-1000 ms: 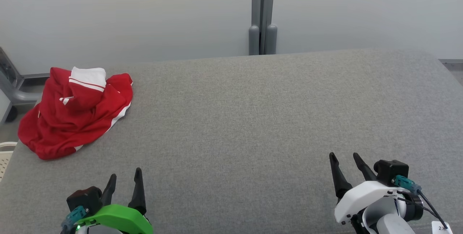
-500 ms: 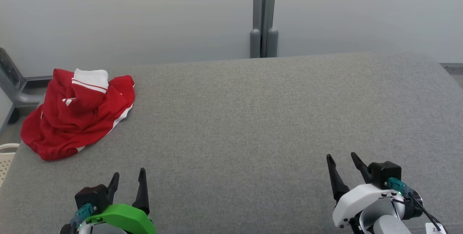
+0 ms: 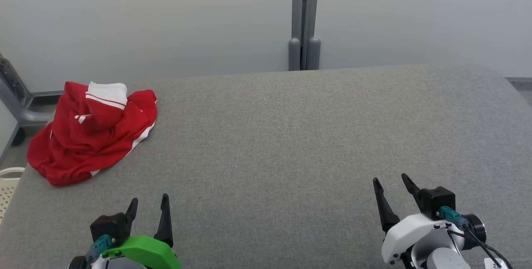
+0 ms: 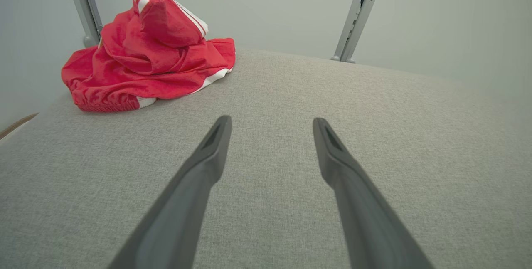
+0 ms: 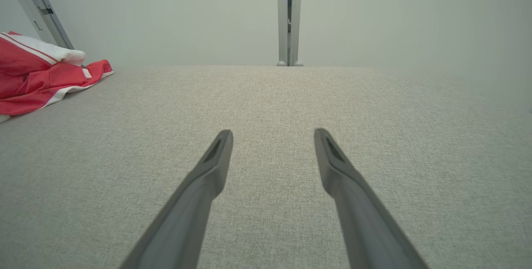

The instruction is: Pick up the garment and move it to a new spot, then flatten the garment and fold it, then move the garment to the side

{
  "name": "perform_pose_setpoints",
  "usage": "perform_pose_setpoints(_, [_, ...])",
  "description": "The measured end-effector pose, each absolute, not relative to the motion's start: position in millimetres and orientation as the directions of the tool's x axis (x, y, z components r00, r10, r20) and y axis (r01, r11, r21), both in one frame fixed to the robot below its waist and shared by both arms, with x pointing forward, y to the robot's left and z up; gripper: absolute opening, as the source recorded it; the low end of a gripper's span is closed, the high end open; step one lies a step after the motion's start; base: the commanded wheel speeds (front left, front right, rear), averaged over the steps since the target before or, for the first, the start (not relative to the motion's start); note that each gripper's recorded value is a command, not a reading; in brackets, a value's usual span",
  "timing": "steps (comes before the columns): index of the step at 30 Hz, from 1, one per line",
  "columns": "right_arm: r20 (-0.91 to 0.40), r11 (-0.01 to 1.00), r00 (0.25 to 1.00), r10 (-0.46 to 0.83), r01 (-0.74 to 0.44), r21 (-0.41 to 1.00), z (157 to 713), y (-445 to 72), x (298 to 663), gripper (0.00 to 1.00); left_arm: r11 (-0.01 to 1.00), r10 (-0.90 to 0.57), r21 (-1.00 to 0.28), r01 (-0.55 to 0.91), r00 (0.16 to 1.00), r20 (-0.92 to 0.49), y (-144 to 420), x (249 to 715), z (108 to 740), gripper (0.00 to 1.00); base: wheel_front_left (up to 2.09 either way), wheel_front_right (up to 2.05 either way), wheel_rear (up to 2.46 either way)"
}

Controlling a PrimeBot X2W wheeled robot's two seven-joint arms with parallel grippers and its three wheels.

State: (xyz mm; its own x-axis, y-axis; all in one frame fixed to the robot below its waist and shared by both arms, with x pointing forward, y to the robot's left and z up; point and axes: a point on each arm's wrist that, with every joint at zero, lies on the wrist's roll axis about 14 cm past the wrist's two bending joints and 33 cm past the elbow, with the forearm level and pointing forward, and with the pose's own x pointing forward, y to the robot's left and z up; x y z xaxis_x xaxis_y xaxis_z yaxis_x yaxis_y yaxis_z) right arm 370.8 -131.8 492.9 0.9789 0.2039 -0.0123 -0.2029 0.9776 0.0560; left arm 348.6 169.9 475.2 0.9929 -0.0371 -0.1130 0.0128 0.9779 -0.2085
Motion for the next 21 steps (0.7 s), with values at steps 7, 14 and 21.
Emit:
perform_pose_setpoints(7, [0.009,0.978,0.98,0.199,-0.199,0.065,496.4,-132.9,371.1,1.0,0.978,-0.037,-0.208,0.011,0.992,-0.12,170.1,345.8,473.3,1.0,0.0,0.0,0.0])
perform_pose_setpoints(14, [0.024,0.976,0.982,0.189,-0.191,0.103,498.5,-134.0,371.1,1.0,0.976,-0.035,-0.215,0.009,0.992,-0.118,170.1,345.8,474.4,1.0,0.0,0.0,0.0])
perform_pose_setpoints(21, [0.019,0.975,0.98,0.196,-0.197,0.106,496.1,-131.6,370.7,1.0,0.976,-0.033,-0.219,0.006,0.992,-0.122,171.6,344.5,473.5,1.0,0.0,0.0,0.0])
